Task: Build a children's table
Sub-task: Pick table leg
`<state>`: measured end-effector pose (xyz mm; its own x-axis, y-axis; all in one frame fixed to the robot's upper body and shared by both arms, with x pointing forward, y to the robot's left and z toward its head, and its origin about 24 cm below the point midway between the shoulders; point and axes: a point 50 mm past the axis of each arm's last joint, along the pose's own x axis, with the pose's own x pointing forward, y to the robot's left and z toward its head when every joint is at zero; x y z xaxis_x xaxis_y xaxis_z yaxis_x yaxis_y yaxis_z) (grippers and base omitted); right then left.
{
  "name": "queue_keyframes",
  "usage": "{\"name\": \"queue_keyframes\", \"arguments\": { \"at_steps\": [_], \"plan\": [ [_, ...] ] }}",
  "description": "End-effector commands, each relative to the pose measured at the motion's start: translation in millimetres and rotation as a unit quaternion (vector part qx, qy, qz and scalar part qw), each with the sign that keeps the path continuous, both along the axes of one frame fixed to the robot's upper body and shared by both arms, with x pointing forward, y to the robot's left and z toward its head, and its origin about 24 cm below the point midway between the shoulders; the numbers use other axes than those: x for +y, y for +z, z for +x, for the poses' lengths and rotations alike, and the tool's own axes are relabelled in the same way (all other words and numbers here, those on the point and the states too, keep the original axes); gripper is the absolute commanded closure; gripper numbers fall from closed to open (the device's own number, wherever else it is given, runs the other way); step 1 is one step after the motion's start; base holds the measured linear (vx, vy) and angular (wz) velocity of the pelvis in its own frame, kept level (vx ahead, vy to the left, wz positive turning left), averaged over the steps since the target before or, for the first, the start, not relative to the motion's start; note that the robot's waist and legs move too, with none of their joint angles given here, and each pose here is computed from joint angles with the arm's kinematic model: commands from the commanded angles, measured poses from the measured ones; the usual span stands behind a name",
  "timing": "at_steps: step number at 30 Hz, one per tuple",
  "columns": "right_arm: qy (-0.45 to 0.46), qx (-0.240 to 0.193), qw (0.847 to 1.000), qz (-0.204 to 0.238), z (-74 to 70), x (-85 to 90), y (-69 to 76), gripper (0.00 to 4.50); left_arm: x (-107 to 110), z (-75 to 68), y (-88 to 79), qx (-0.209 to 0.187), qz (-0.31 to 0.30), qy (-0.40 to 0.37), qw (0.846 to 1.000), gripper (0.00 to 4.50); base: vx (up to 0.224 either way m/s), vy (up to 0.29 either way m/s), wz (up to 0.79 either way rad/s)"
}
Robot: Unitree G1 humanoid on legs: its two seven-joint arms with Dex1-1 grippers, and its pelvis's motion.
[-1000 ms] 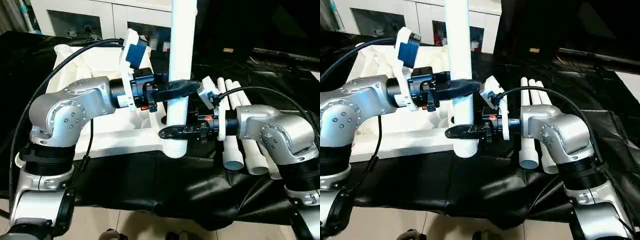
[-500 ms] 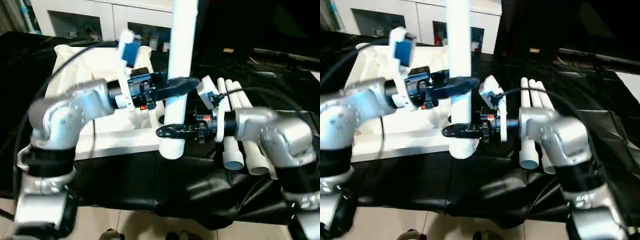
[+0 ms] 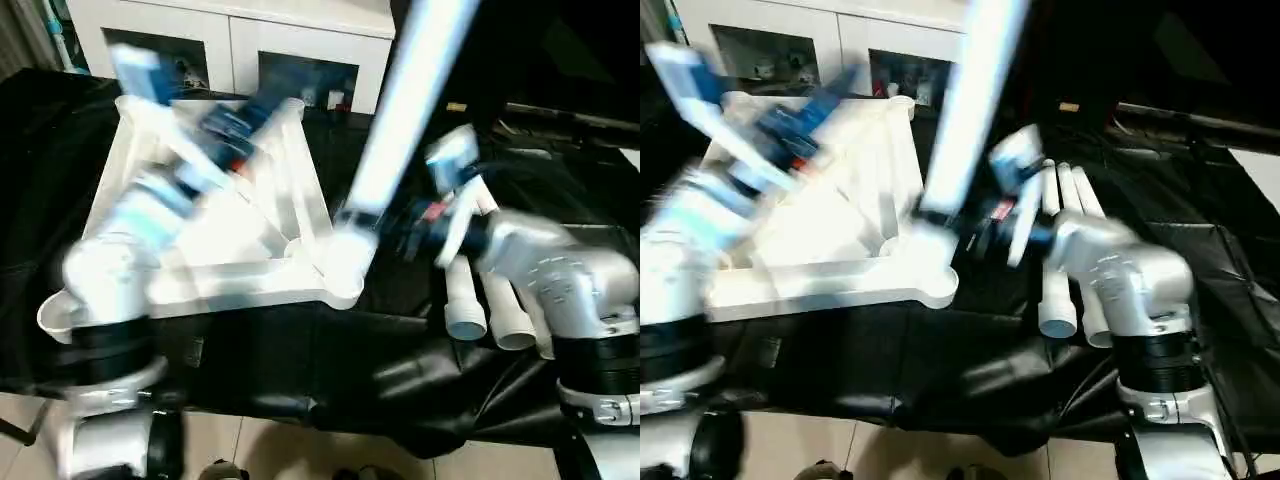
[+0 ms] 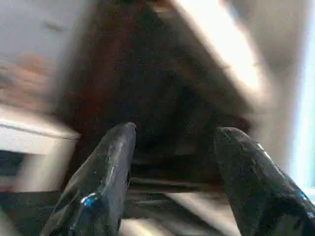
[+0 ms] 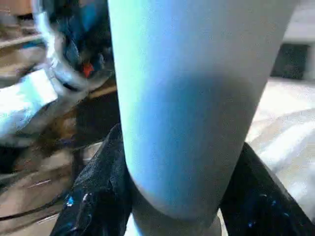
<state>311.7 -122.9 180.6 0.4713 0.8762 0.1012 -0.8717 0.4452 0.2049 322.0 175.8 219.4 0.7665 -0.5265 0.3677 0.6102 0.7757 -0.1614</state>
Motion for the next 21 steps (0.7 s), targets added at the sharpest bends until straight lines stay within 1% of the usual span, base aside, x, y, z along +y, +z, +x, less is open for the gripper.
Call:
{"name": "queue_keyframes", "arguments": {
  "at_steps": [1,2,3,4,5,6,8,9,10,11,12,13,14,15,16,17,18,19,21],
  "plan": [
    [-0.054,-0.032,0.998,-0.003,6.9,-9.1,9.5,2.63,-2.5,5.2,-10.9,0.011,0.055,0.044,0.997,1.64,0.000,0.000,0.00],
    [-0.096,-0.052,0.994,0.001,11.1,-13.9,8.4,2.63,-1.9,4.9,-21.4,0.025,0.086,0.046,0.995,1.64,0.000,0.000,0.00],
    [-0.128,-0.069,0.989,-0.011,11.0,-17.0,4.7,2.63,-4.3,0.8,-35.4,0.038,0.118,0.019,0.992,1.64,0.000,0.000,0.00],
    [-0.145,-0.078,0.986,-0.026,9.7,-19.4,1.8,2.63,-7.7,-2.8,-44.0,0.042,0.140,-0.002,0.989,1.64,0.000,0.000,0.00],
    [-0.157,-0.076,0.984,-0.033,9.1,-23.2,-0.7,2.63,-12.4,-5.8,-52.5,0.055,0.152,-0.020,0.987,1.64,0.000,0.000,0.00],
    [-0.163,-0.074,0.983,-0.035,8.8,-24.7,-2.1,2.63,-14.8,-7.3,-56.0,0.060,0.156,-0.029,0.985,1.64,0.000,0.000,0.00],
    [-0.208,-0.055,0.976,-0.040,6.9,-32.3,-11.6,2.63,-29.2,-16.0,-73.1,0.091,0.169,-0.073,0.979,1.64,0.000,0.000,0.00],
    [-0.217,-0.031,0.975,-0.038,3.7,-32.7,-20.5,2.63,-35.3,-19.2,-86.9,0.115,0.195,-0.096,0.969,1.64,0.000,0.000,0.00],
    [-0.217,-0.031,0.975,-0.038,3.7,-32.7,-20.5,2.63,-35.3,-19.2,-86.9,0.115,0.195,-0.096,0.969,1.64,0.000,0.000,0.00],
    [-0.226,-0.018,0.973,-0.042,3.0,-34.1,-27.1,2.63,-38.3,-20.8,-95.2,0.127,0.200,-0.113,0.965,1.64,0.000,0.000,0.00],
    [-0.231,0.000,0.972,-0.045,1.5,-34.4,-34.7,2.63,-39.5,-26.7,-105.8,0.137,0.218,-0.142,0.956,1.64,0.000,0.000,0.00],
    [-0.231,0.001,0.972,-0.046,1.5,-34.2,-35.0,2.63,-39.3,-27.0,-106.3,0.138,0.220,-0.144,0.955,1.64,0.000,0.000,0.00],
    [-0.221,0.024,0.974,-0.045,2.4,-27.9,-41.4,2.63,-31.0,-33.6,-110.4,0.137,0.238,-0.154,0.949,1.64,0.000,0.000,0.00],
    [-0.207,0.020,0.977,-0.053,3.5,-22.5,-41.7,2.63,-25.9,-34.3,-109.4,0.136,0.242,-0.152,0.948,1.64,0.000,0.000,0.00],
    [-0.190,0.013,0.980,-0.065,5.6,-13.5,-42.8,2.63,-17.3,-34.0,-108.4,0.136,0.246,-0.147,0.948,1.64,0.000,0.000,0.00],
    [-0.182,0.012,0.981,-0.066,7.3,-6.3,-44.2,2.63,-10.1,-34.2,-108.3,0.131,0.255,-0.146,0.947,1.64,0.000,0.000,0.00],
    [-0.178,0.024,0.982,-0.062,8.4,-2.2,-46.3,2.63,-4.9,-34.5,-108.3,0.132,0.252,-0.142,0.948,1.64,0.000,0.000,0.00],
    [-0.170,0.020,0.982,-0.082,9.4,1.0,-45.5,2.63,0.1,-33.4,-108.5,0.136,0.266,-0.132,0.945,1.64,0.000,0.000,0.00],
    [-0.142,0.021,0.987,-0.070,12.2,4.4,-40.5,2.63,4.1,-32.6,-107.2,0.147,0.266,-0.155,0.940,1.64,0.000,0.000,0.00]
  ]
}}
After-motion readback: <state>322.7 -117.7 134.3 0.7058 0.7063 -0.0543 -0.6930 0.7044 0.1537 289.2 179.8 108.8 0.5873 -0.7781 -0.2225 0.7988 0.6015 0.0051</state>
